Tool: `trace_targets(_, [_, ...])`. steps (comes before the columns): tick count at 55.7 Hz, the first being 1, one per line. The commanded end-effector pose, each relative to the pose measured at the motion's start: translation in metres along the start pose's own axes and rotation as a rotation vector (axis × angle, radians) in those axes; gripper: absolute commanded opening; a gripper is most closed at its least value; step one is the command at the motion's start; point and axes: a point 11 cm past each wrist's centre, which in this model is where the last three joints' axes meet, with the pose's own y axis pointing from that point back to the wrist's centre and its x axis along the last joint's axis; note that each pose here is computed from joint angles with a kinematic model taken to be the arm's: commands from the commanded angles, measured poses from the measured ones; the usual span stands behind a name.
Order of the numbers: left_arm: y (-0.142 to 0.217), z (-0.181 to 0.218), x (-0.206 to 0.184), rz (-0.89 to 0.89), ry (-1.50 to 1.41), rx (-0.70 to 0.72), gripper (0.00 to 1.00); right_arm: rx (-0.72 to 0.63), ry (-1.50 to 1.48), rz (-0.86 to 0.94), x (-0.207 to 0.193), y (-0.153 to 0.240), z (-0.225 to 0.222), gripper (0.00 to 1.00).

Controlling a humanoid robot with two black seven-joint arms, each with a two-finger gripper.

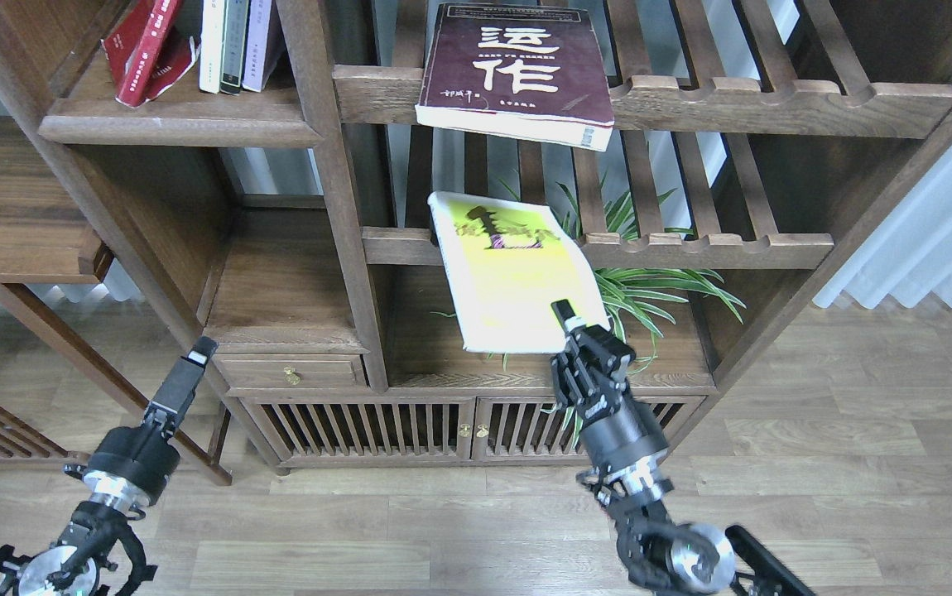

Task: Organize books on shelf
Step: 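Pull the yellow-green book off the shelf with the right gripper, then grasp the yellow-green book with the left gripper from the right gripper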

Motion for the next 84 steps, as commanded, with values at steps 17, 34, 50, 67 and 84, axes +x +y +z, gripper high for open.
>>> trace_targets(17, [-0.008,-0.070,-0.044,-0.109,0.271,0.140,1.00,-0.251,-0.026,0.164,0.048,0.033,0.048,0.10])
trace_targets(34, [-0.017,-0.082,-0.071,-0.171,0.348,0.175,1.00,-0.277,-0.006,0.219,0.063,0.036,0.042,0.10])
trace_targets(50, [-0.007,-0.113,-0.071,-0.158,0.344,0.276,1.00,-0.302,-0.011,0.227,0.065,0.039,0.051,0.10])
trace_targets(67, [0.003,-0.132,-0.066,-0.131,0.346,0.335,0.92,-0.324,-0.015,0.233,0.067,0.043,0.058,0.10])
trace_targets(84, [0.007,-0.129,-0.054,-0.098,0.349,0.336,0.08,-0.343,-0.010,0.249,0.071,0.051,0.064,0.10])
